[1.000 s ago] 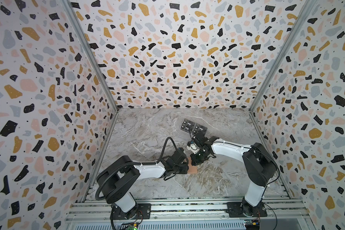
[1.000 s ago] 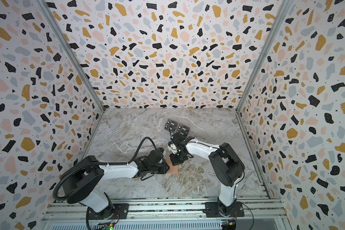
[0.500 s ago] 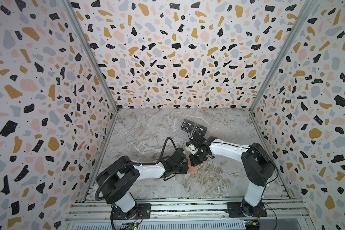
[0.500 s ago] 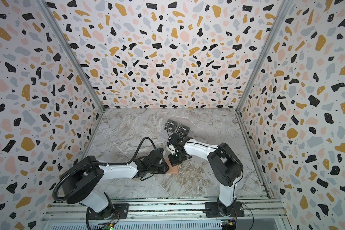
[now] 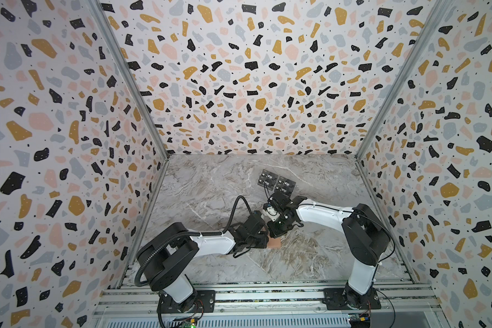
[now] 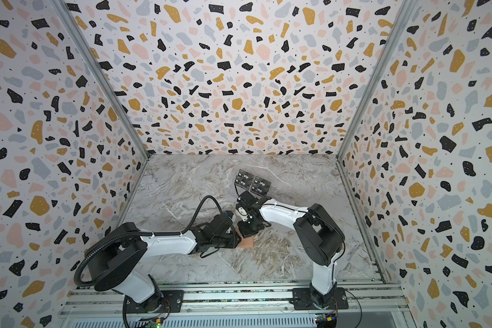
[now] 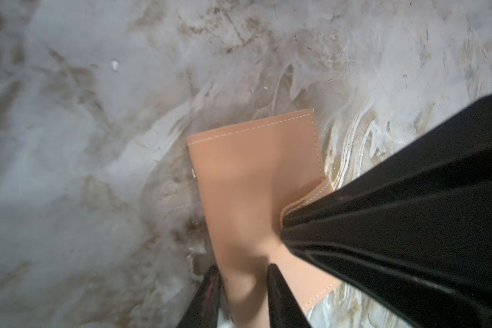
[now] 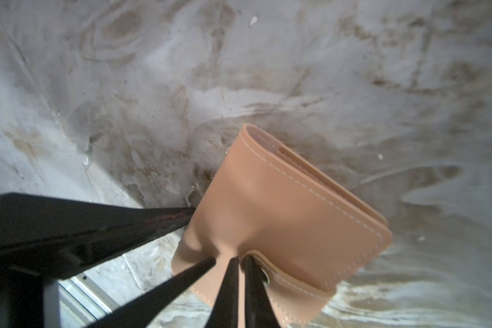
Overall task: Insert credit cards into a card holder
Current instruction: Close the button on the card holder, then reset both arms
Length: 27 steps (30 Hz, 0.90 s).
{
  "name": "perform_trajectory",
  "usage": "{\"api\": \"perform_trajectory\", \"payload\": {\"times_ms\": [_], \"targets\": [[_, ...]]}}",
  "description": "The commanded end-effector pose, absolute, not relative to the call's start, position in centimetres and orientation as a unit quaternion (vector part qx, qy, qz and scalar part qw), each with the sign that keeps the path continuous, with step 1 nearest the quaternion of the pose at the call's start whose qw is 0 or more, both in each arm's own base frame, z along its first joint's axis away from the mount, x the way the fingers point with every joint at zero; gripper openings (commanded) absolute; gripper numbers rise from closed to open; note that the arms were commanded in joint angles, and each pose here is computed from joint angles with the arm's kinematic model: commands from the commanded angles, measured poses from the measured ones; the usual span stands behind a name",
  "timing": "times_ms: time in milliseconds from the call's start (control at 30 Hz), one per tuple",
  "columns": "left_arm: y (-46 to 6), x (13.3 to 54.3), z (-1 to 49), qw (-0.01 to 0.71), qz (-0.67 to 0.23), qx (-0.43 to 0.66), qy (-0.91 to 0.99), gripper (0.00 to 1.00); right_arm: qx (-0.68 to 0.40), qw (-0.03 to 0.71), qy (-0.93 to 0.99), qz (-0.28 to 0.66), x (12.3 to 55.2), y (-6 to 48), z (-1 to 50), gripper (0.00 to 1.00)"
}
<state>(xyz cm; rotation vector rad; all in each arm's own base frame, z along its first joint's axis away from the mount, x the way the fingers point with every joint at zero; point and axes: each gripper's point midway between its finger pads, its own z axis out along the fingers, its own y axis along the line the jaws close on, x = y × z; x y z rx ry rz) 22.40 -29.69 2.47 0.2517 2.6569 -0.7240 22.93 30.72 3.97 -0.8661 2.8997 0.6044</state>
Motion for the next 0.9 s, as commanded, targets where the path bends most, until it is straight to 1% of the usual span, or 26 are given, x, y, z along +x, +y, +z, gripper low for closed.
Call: {"api": "perform_trajectory", "payload": {"times_ms": [0, 67, 167, 233, 267, 300, 333, 433, 500, 700, 800, 867], "targets": [[-27.9, 21.6, 1.6, 0.164, -0.209, 0.088, 0.960, 0.36, -0.285, 0.053, 0.934, 0.211, 23.4, 32.0, 5.6, 0.21], [-27.7, 22.3, 2.4, 0.175, -0.200, 0.091, 0.960, 0.44, -0.281, 0.082, 0.931, 0.220, 24.3, 32.5, 7.1, 0.29], [-26.8, 23.5, 4.3, 0.199, -0.175, 0.099, 0.959, 0.61, -0.276, 0.127, 0.925, 0.228, 25.5, 32.8, 9.5, 0.41], [-26.3, 24.3, 6.4, 0.221, -0.180, 0.095, 0.954, 0.72, -0.276, 0.165, 0.917, 0.235, 26.4, 32.9, 11.5, 0.49], [-26.2, 24.5, 7.5, 0.229, -0.189, 0.091, 0.951, 0.81, -0.275, 0.180, 0.915, 0.235, 26.7, 32.8, 12.3, 0.53], [-26.2, 24.8, 8.6, 0.239, -0.198, 0.090, 0.946, 0.93, -0.273, 0.202, 0.911, 0.235, 27.2, 32.7, 13.5, 0.57], [-26.0, 25.2, 10.0, 0.254, -0.205, 0.090, 0.941, 1.00, -0.270, 0.224, 0.907, 0.233, 27.8, 32.4, 14.5, 0.64], [-23.9, 26.6, 13.4, 0.305, -0.196, 0.071, 0.929, 1.00, -0.253, 0.289, 0.894, 0.229, 29.8, 31.0, 17.5, 0.83], [-21.7, 27.9, 15.2, 0.345, -0.178, 0.043, 0.920, 1.00, -0.233, 0.336, 0.885, 0.221, 31.2, 29.5, 19.6, 0.99], [-12.4, 31.7, 21.4, 0.494, -0.084, -0.056, 0.863, 1.00, -0.158, 0.509, 0.833, 0.150, 34.5, 21.3, 25.5, 0.99], [-8.1, 32.0, 24.6, 0.581, -0.041, -0.081, 0.809, 1.00, -0.159, 0.608, 0.771, 0.101, 34.2, 17.0, 26.9, 0.99], [-5.9, 31.7, 25.3, 0.628, -0.007, -0.086, 0.774, 1.00, -0.136, 0.659, 0.737, 0.065, 33.6, 14.2, 26.5, 0.99]]}}
